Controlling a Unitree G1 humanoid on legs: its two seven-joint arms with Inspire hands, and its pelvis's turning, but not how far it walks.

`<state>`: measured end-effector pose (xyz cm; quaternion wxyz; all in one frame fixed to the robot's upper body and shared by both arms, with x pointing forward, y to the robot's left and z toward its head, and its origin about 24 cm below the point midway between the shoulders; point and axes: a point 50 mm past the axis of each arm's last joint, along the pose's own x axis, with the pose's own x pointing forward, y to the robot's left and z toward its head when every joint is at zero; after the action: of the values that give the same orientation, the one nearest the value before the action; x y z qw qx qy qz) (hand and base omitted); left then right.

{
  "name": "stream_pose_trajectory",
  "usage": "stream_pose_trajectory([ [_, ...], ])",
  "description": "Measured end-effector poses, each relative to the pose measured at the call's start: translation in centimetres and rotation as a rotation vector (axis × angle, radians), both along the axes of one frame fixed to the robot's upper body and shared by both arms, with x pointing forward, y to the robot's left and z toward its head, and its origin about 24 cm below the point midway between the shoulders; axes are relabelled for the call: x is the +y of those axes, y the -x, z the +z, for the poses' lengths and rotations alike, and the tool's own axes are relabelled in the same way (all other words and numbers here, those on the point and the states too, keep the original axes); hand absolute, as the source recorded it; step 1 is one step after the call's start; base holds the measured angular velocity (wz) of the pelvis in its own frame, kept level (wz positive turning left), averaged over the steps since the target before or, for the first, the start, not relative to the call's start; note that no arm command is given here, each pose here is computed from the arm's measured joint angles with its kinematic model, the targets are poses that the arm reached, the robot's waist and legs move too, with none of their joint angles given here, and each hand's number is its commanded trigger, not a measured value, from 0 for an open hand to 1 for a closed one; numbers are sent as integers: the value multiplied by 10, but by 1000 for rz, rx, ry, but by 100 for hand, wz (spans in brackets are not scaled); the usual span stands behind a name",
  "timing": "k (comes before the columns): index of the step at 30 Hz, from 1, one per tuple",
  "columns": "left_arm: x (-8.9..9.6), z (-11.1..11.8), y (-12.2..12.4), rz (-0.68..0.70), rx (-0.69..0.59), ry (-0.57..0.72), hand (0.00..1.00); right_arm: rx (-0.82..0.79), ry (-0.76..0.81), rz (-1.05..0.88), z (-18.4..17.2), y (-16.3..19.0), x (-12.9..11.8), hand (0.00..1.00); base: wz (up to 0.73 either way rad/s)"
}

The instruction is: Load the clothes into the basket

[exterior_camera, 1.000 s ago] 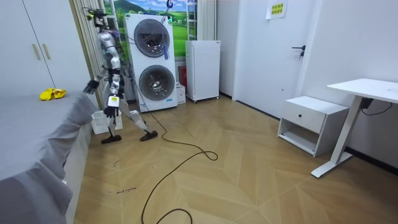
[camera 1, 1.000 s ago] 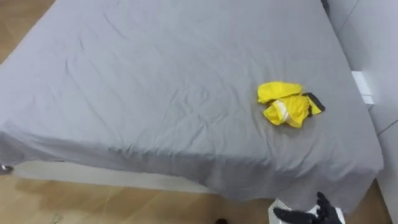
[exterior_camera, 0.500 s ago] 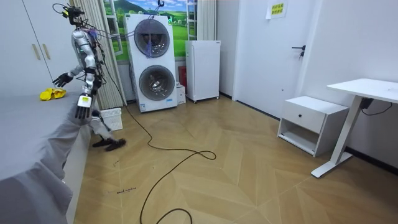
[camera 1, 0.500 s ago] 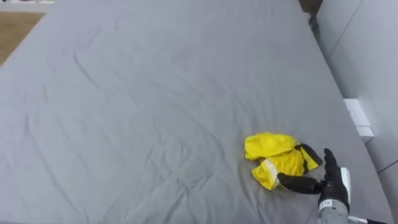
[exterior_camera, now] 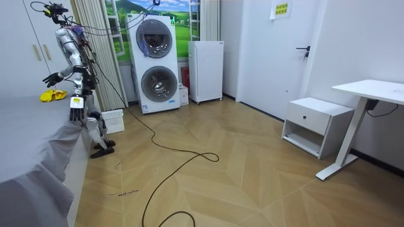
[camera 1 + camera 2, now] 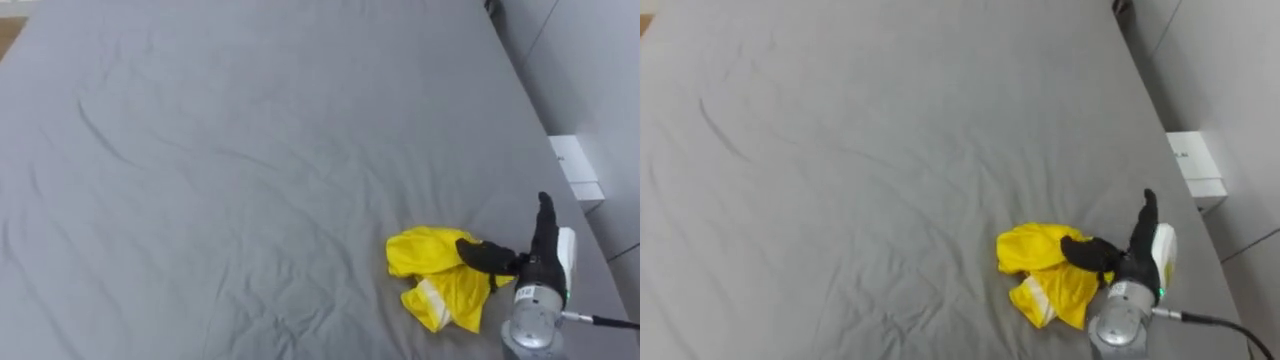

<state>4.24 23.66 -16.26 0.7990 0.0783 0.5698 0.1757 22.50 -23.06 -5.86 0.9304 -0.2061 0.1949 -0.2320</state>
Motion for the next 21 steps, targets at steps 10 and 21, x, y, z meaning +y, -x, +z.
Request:
stream_pose_trajectory([
  [10,-4,1,-17,-66,-26,13,0,229,0,38,-33,13,1,0,22],
  [21,-6,1,-22,-62,-24,16,0,295,50,94,-42,21,5,44,3],
])
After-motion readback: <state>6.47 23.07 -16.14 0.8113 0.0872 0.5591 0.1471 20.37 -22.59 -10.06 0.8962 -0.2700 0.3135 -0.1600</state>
